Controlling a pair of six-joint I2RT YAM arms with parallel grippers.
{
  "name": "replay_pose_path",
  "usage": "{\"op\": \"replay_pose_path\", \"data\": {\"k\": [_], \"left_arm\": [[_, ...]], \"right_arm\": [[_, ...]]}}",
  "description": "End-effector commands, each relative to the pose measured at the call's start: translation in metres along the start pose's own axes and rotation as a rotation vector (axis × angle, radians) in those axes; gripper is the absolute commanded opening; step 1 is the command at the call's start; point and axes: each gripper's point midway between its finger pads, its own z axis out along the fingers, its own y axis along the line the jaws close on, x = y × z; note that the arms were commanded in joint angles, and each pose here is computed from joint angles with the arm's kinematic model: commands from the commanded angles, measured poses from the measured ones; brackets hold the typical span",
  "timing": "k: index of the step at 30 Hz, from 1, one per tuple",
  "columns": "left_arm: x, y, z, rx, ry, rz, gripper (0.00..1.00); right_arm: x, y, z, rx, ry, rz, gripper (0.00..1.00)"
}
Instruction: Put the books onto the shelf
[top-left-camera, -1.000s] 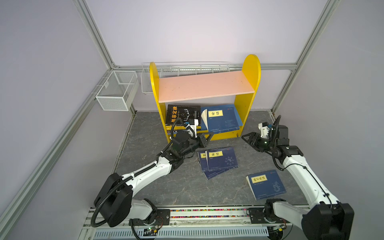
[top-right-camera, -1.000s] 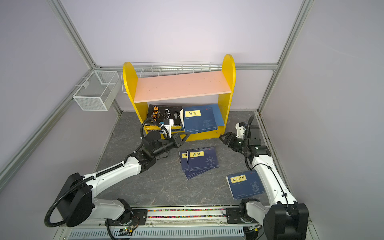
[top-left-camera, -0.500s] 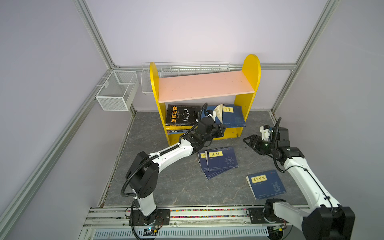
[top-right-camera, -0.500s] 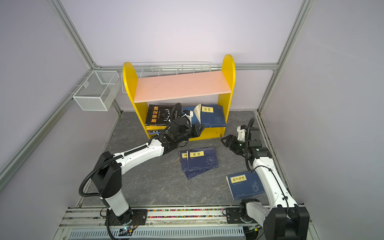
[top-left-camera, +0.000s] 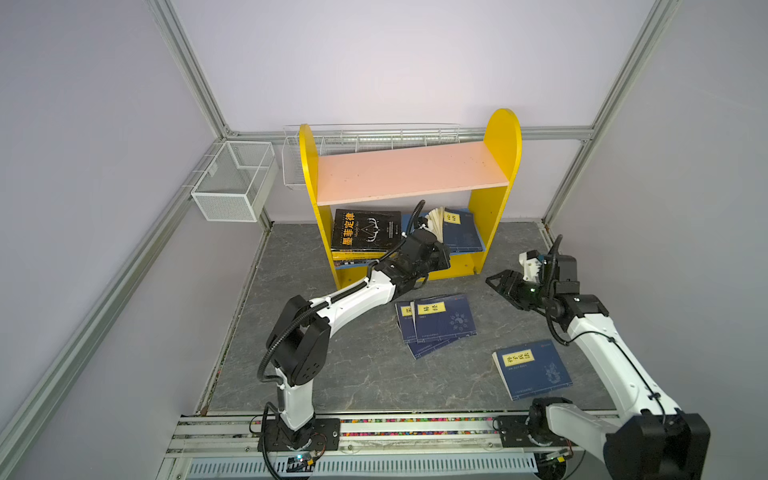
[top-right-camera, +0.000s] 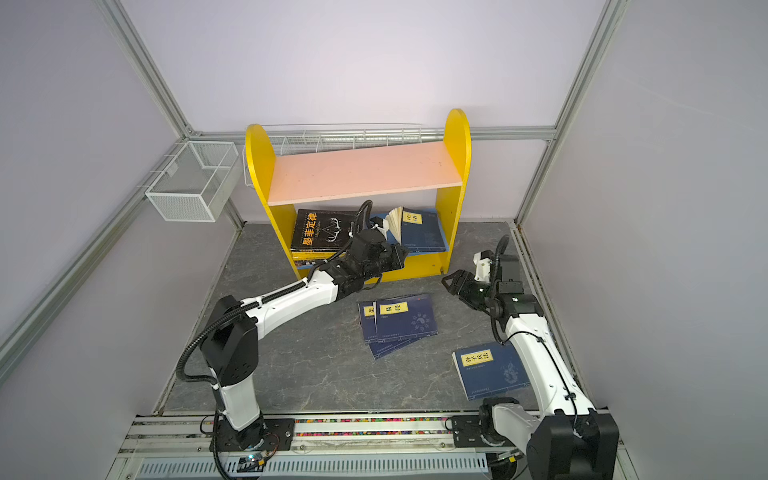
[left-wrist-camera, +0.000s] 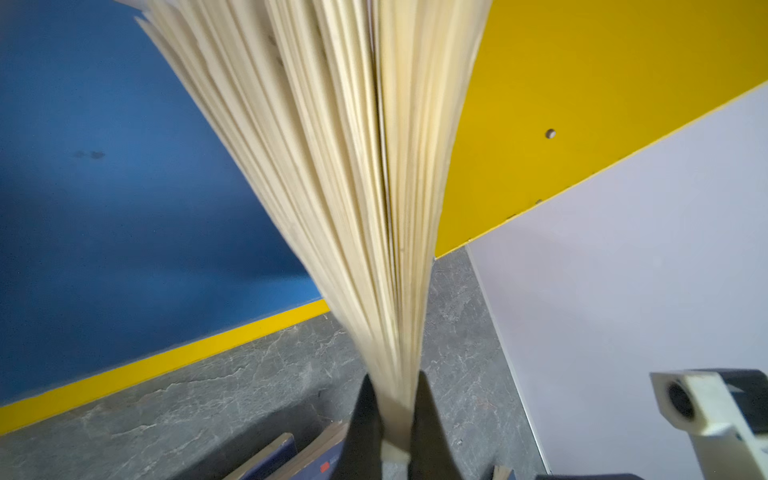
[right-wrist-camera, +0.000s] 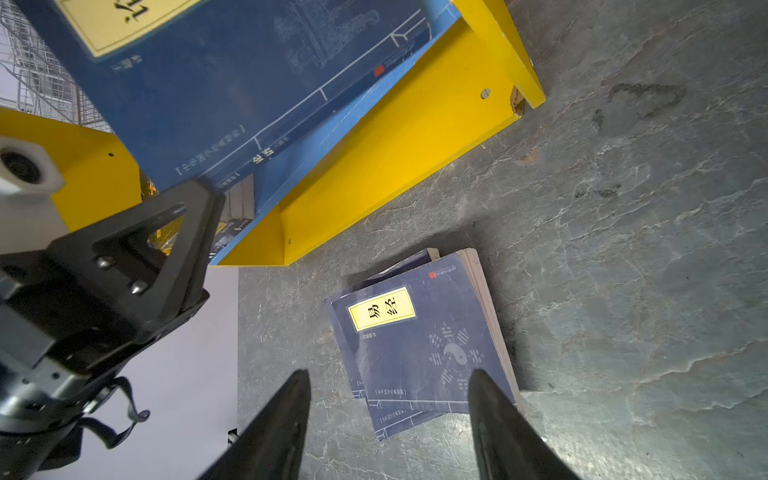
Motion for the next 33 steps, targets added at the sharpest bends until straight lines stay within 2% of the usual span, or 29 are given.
{"op": "replay_pose_path", "data": {"k": [1, 7, 8, 12, 14, 15, 19, 21, 26, 33], "left_arm": [[-0.015, -0.005, 0.009, 0.004, -0.032, 0.016, 0.00], [-0.014, 0.001, 0.024, -0.025, 0.019, 0.049, 0.00], [-0.015, 0.001, 0.025, -0.032, 0.024, 0.057, 0.03], [-0.012, 0.006, 0.029, -0.064, 0.048, 0.074, 0.42], [-0.012, 0.009, 0.029, -0.080, 0.046, 0.074, 0.55], [-0.012, 0.012, 0.029, -0.092, 0.044, 0.074, 0.61], [-0.014, 0.016, 0.031, -0.122, 0.037, 0.083, 0.72], [-0.016, 0.018, 0.031, -0.144, 0.037, 0.086, 0.88], [-0.021, 0.028, 0.029, -0.234, 0.042, 0.084, 0.97], [-0.023, 0.018, 0.020, -0.237, 0.040, 0.106, 1.00]], "right_arm": [[0.008, -0.001, -0.003, -0.008, 0.018, -0.017, 0.63], [0.009, -0.001, -0.004, -0.006, 0.020, -0.023, 0.63], [0.009, -0.001, -0.004, -0.006, 0.021, -0.023, 0.63], [0.009, -0.002, -0.004, -0.003, 0.020, -0.024, 0.63], [0.010, -0.002, -0.004, -0.003, 0.022, -0.022, 0.63], [0.010, -0.002, -0.003, -0.004, 0.022, -0.021, 0.63], [0.010, -0.002, -0.002, -0.002, 0.023, -0.021, 0.63], [0.010, -0.003, -0.002, 0.006, 0.023, -0.025, 0.63], [0.011, -0.007, -0.004, 0.041, 0.021, -0.049, 0.63], [0.015, -0.013, -0.005, 0.091, 0.036, -0.079, 0.63]]}}
